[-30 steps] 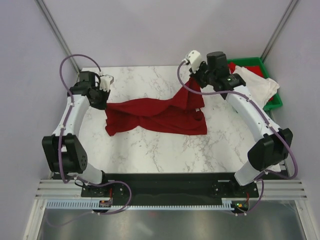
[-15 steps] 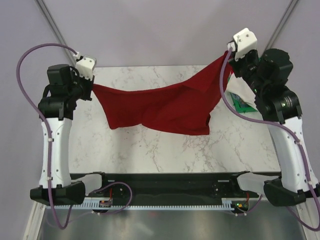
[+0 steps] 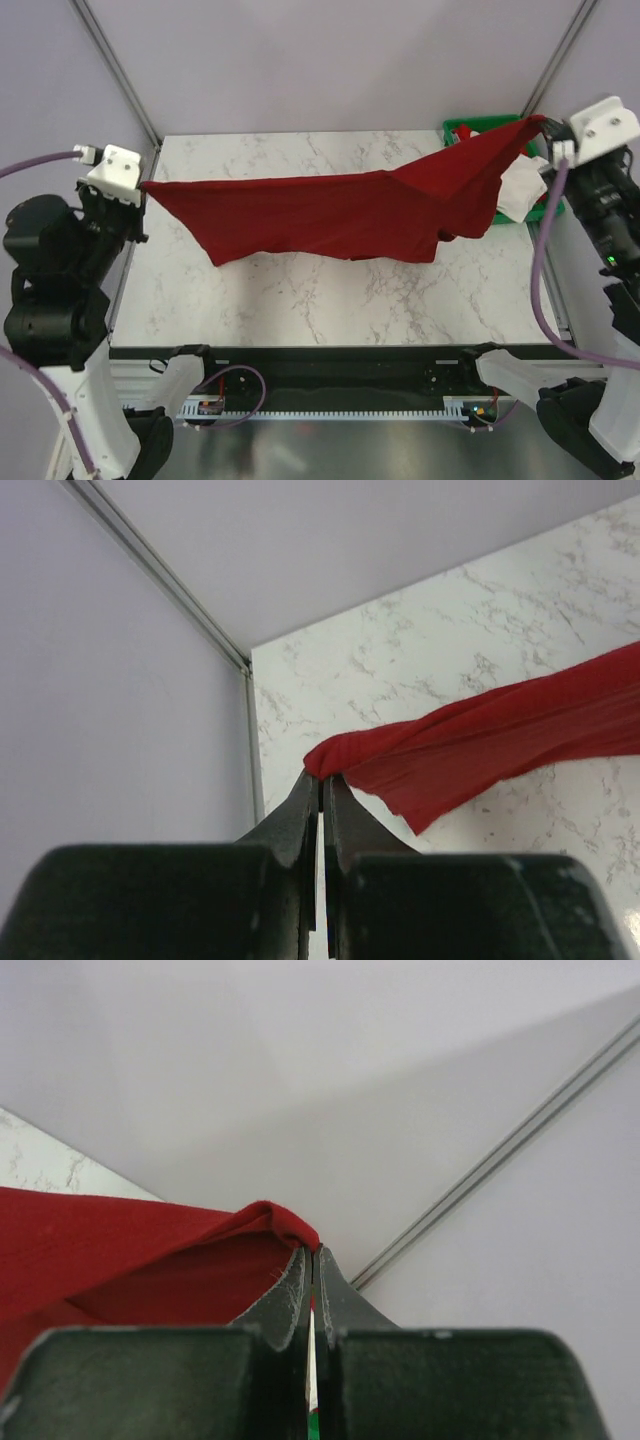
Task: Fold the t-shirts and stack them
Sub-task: Flatten the tshirt out
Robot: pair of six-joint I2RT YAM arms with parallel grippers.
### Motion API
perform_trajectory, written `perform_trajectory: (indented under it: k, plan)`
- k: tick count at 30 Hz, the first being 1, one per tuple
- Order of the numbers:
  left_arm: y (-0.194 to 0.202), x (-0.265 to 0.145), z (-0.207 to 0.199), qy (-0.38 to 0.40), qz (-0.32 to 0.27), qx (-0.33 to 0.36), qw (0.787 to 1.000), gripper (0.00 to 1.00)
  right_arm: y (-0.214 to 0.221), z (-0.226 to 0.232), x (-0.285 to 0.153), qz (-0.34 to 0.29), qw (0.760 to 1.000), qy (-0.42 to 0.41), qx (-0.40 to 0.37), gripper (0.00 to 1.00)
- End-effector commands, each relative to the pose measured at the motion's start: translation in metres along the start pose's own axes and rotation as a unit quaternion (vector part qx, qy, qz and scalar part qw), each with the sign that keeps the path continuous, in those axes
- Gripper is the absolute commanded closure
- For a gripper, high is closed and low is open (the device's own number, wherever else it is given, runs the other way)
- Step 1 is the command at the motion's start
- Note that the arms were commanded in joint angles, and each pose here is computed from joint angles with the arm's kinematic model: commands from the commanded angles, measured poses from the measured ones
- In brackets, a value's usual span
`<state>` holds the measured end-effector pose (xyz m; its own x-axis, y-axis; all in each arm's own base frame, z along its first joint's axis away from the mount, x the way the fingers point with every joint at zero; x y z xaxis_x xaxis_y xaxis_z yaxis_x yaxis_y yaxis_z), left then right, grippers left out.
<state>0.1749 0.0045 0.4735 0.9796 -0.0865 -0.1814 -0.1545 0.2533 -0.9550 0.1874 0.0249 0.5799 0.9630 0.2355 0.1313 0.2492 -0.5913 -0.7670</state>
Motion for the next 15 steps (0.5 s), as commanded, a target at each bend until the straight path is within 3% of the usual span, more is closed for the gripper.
perform_trajectory:
  k: [1, 8, 15]
  plan:
    - [-0.016, -0.046, 0.003, -0.024, -0.033, 0.010, 0.999, 0.98, -0.017, -0.019, -0.047, -0.027, 0.999, 0.028, -0.001, 1.00]
    - [-0.047, -0.099, 0.009, -0.060, -0.106, 0.020, 0.992, 0.98, -0.047, -0.046, -0.103, -0.087, 0.993, 0.079, 0.008, 1.00]
    - [-0.080, -0.084, 0.027, -0.093, -0.137, 0.024, 0.986, 0.98, -0.061, -0.064, -0.078, -0.100, 0.988, 0.115, -0.008, 1.00]
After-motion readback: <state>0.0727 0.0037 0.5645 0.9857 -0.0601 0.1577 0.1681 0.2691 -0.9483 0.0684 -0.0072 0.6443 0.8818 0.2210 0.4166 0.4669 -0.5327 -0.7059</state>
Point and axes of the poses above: each gripper's point midway between its finger pads, its own x axis out along the fingers, its own z axis along the line the jaws close on, y = z × x, the point moved 3 cm from there along -x, back along the fingers, and after that the axes turned 7 degrees about -x, right-handed, at the moved point
